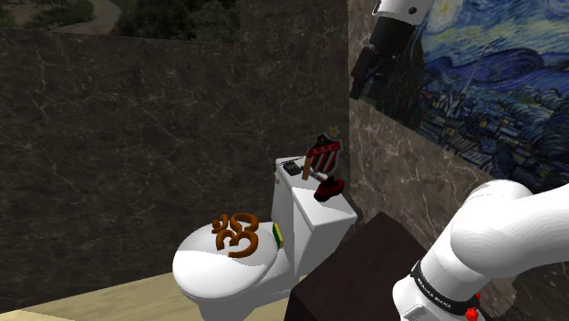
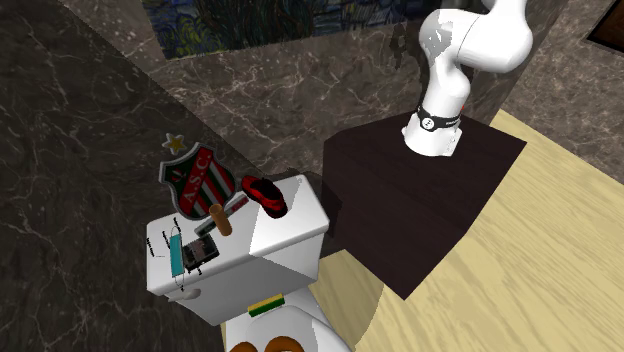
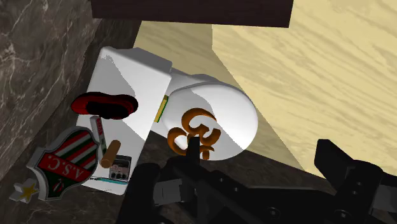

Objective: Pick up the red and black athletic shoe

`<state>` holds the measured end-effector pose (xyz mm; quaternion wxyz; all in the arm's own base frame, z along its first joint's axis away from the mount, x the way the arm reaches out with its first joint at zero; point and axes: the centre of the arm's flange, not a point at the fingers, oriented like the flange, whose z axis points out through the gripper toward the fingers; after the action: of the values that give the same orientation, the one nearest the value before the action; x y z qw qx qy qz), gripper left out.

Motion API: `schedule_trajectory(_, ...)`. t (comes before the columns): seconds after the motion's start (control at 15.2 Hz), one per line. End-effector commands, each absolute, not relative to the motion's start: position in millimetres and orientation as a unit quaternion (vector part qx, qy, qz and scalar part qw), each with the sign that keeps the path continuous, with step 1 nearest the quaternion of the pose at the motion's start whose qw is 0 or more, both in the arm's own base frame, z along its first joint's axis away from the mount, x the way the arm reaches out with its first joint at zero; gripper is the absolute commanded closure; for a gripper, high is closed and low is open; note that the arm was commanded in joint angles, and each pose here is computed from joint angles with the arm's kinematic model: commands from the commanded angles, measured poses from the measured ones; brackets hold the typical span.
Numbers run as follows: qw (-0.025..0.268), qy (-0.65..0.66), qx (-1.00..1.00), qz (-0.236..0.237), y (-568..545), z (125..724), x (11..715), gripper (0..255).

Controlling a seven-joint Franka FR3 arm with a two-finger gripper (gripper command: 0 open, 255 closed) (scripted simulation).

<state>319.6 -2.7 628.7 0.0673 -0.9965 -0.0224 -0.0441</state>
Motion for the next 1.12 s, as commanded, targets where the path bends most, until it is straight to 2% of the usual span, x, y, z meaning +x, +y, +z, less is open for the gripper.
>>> schedule_trajectory(0.0, 0.067, -0.022, -0.997, -0.044, -2.7, 628.7, 319.6, 0)
schedule_trajectory(1.06, 0.036, 0.249, -0.963, -0.096, -47.6, 454.0, 402.5, 0)
